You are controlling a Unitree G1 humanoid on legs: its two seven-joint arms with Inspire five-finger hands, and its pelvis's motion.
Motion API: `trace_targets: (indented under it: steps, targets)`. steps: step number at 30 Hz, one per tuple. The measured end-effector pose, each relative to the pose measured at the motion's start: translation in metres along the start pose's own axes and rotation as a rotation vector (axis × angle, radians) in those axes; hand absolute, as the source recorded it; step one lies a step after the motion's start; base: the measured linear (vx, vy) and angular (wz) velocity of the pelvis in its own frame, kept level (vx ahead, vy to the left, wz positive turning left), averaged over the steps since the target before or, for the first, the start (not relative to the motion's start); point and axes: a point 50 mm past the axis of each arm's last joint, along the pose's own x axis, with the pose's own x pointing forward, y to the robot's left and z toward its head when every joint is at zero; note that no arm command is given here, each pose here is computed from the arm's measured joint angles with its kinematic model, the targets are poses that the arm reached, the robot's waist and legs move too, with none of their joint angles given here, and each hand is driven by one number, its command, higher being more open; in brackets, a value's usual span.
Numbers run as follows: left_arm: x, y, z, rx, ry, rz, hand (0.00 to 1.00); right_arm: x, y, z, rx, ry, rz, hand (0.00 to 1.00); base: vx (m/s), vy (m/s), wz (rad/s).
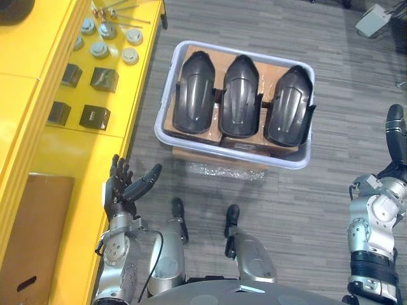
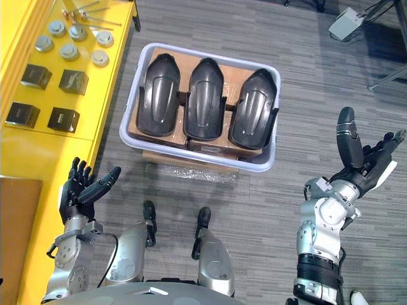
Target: Walk over and take three plastic housings, then place them on the shelf
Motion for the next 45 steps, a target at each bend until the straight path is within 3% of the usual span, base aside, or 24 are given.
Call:
trace_targets:
  steps: [8, 21, 29, 45]
  targets:
    - [0.006, -0.006, -0.014, 0.015, 0.052, -0.059, 1.00, 0.057, -0.027, -0.015, -0.093, 0.180, -0.091, 1.00, -0.02, 0.009, 0.14]
    - [0.003, -0.022, -0.030, 0.029, 0.124, -0.162, 1.00, 0.105, 0.002, 0.017, -0.252, 0.263, 0.026, 1.00, -0.05, 0.016, 0.16]
    - [0.000, -0.031, -0.033, 0.025, 0.142, -0.215, 1.00, 0.115, 0.012, 0.030, -0.340, 0.290, 0.071, 1.00, -0.02, 0.011, 0.04]
    - [-0.001, -0.041, -0.042, 0.021, 0.190, -0.231, 1.00, 0.125, -0.010, 0.041, -0.516, 0.398, -0.069, 1.00, -0.04, 0.015, 0.05]
